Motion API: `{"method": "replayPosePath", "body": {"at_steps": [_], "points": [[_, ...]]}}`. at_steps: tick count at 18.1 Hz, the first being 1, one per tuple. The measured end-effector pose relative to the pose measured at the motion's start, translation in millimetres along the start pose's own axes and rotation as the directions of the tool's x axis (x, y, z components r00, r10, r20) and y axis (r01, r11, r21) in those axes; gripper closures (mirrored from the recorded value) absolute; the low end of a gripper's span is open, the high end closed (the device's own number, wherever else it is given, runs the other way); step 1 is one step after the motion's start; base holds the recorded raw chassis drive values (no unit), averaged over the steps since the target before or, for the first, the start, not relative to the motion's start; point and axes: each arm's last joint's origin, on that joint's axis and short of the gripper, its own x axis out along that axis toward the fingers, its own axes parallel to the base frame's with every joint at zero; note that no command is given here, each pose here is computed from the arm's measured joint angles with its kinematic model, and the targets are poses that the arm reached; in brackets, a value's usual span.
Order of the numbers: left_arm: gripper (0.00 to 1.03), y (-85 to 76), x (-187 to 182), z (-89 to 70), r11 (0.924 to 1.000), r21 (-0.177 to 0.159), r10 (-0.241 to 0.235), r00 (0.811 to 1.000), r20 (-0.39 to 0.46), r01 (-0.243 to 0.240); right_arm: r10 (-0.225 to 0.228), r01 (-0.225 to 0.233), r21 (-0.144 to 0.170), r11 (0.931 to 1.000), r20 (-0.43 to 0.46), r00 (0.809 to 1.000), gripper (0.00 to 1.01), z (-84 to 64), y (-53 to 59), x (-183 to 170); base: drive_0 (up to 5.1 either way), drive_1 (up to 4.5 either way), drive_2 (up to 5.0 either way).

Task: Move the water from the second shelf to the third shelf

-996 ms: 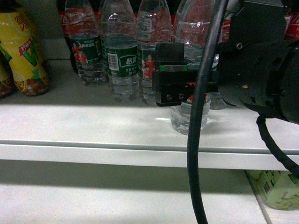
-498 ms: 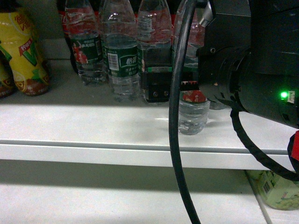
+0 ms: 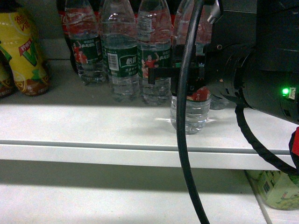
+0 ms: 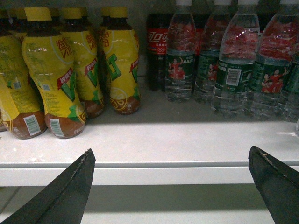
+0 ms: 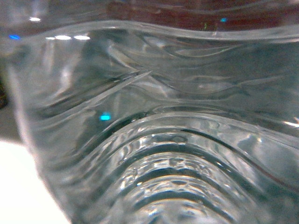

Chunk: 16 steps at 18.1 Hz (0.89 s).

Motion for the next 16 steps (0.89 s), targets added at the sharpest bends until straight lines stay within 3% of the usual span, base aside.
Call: {"method": "replayPosePath", "body": {"at_steps": [7,16], "points": [[0.05,0.0,0,0.0,1.0000,0.000,0.000,1.000,0.000,0.000,0.026,-0.026,-0.017,0.9995,-0.004,1.000,0.59,-6.6,-6.7,-31,0.0,0.00,0.0],[0.05,0.0,0,0.0,1.0000,0.000,0.000,1.000,0.000,0.000,0.014,-0.015,-0.033,0.9993,-0.033,0.999,0.60,-21.6,-37.7,-91,0.0,0.00,0.0]]}}
